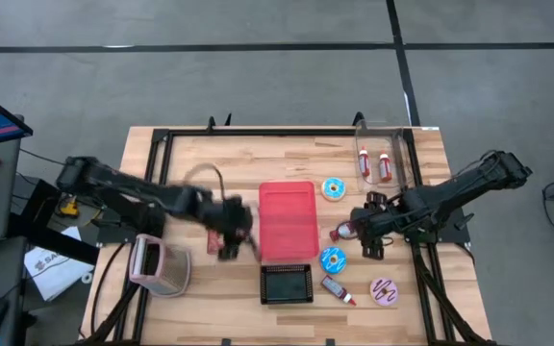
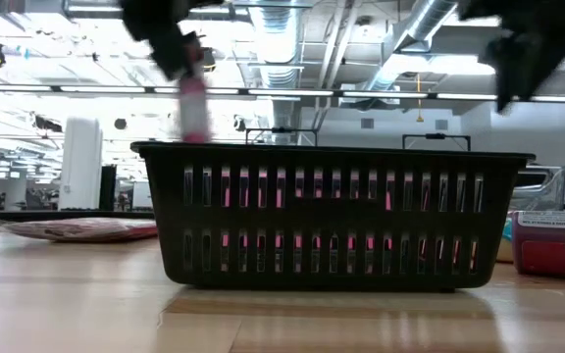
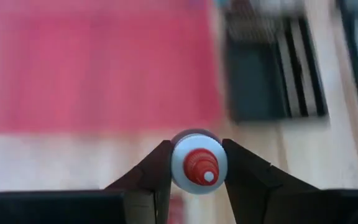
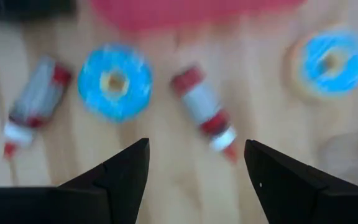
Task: Pick & Place Food Item
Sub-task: Put the bottom left red food coloring bottle into the transparent bin, then put the top red food coloring bottle into the transparent bin
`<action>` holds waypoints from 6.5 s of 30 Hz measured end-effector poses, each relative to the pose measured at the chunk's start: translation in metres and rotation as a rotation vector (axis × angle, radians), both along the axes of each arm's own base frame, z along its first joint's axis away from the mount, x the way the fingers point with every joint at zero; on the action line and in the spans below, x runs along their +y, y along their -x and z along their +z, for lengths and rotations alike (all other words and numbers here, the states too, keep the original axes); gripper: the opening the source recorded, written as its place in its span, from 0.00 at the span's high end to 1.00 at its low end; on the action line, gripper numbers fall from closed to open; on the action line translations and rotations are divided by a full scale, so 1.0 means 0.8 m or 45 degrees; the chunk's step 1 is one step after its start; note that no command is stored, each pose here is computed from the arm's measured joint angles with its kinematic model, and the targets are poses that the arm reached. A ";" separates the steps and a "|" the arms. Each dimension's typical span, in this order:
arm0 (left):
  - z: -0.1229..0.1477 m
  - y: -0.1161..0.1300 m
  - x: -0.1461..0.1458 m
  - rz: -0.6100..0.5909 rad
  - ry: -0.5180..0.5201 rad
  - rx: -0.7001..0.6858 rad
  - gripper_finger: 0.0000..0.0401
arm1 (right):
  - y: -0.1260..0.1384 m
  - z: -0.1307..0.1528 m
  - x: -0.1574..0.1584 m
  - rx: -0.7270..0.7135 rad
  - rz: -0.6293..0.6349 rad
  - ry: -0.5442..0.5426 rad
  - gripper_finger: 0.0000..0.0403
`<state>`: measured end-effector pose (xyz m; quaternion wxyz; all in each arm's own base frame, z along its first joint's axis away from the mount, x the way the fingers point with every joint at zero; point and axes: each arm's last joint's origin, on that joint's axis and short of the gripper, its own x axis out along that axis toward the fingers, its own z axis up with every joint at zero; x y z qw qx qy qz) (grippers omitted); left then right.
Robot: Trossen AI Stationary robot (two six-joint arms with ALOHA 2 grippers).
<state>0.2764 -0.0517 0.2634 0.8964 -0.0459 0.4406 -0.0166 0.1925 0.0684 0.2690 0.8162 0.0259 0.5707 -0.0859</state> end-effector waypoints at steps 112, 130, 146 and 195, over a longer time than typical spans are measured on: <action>0.098 0.022 0.094 0.432 0.243 -1.114 0.42 | 0.061 -0.101 -0.270 0.075 -1.640 -0.024 0.68; 0.102 0.021 0.071 0.384 0.295 -1.145 0.42 | 0.047 -0.120 -0.284 0.074 -1.591 -0.052 0.61; 0.102 0.021 0.071 0.381 0.290 -1.144 0.42 | 0.071 -0.073 -0.255 -0.047 -1.517 -0.035 0.56; 0.083 0.022 0.071 0.367 0.193 -0.948 0.42 | -0.006 -0.072 -0.005 0.292 0.400 0.222 0.46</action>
